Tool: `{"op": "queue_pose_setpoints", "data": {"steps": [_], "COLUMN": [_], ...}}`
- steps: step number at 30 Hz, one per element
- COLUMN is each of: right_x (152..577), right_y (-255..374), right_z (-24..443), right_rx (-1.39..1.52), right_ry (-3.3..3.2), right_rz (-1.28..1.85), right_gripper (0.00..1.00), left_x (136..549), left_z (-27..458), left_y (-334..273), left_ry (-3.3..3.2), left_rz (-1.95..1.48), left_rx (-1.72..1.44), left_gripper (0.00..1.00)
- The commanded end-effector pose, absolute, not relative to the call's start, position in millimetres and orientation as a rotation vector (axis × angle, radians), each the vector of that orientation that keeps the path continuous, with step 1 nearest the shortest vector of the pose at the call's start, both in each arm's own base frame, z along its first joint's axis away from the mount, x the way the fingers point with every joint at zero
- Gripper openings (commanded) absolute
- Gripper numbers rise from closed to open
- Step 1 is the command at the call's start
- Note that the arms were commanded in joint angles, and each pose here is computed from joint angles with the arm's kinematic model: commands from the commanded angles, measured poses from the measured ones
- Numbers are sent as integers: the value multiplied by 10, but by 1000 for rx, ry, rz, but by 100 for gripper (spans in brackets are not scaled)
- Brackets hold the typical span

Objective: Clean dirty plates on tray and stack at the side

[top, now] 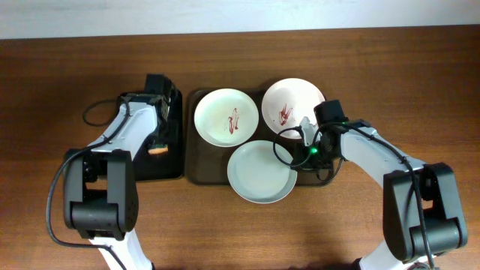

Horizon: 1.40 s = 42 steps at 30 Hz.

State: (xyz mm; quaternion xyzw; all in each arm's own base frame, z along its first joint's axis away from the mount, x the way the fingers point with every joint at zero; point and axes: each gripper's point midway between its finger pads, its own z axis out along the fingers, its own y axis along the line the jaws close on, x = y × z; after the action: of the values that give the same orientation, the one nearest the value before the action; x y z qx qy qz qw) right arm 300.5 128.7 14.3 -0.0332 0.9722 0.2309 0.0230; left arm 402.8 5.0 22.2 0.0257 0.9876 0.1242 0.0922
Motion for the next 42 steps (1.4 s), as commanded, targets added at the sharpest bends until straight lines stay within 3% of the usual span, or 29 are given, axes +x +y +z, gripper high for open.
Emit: {"op": "queue_pose_setpoints", "data": {"steps": [1,5,11,16,17,18,19,25,28,29,36,42], "right_x": [3046,3047,3046,3036,3028,3021,3019,3045,3054,3063,3207,3287], "right_y": [1322,1322,1322,1320,1319,1317,1317,1322,1323,1324,1177,926], "right_z": [184,184,184,182,181,181,180,184,194,208,600,1042], "right_rx": [-114,-114,-114,-113,-112,-111,-111,-115,-152,-168,-201,-216], "right_ry": [2996,2995,2996,3000,3004,3007,3008,2996,2985,2977,2894,2822], "right_rz": [724,724,724,724,724,724,724,724,722,720,556,325], "right_gripper": [4,4,4,4,4,4,4,4,4,4,4,4], "left_x": [4251,4328,4320,4357,4385,4409,4426,4509,4450,4406,3798,3763], "left_z": [405,415,238,139,144,151,164,409,573,598,545,588], "left_y": [91,66,10,-39,-56,-69,-71,-78,-75,-70,-193,-339], "left_ry": [2835,2806,2838,2842,2832,2823,2816,2769,2763,2774,3010,3021], "left_rz": [393,371,328,290,276,265,263,256,253,255,125,-5], "left_rx": [44,38,50,56,56,56,54,46,45,47,-119,-111], "left_gripper": [80,86,84,39,27,2,0,0,71,76,76,79]}}
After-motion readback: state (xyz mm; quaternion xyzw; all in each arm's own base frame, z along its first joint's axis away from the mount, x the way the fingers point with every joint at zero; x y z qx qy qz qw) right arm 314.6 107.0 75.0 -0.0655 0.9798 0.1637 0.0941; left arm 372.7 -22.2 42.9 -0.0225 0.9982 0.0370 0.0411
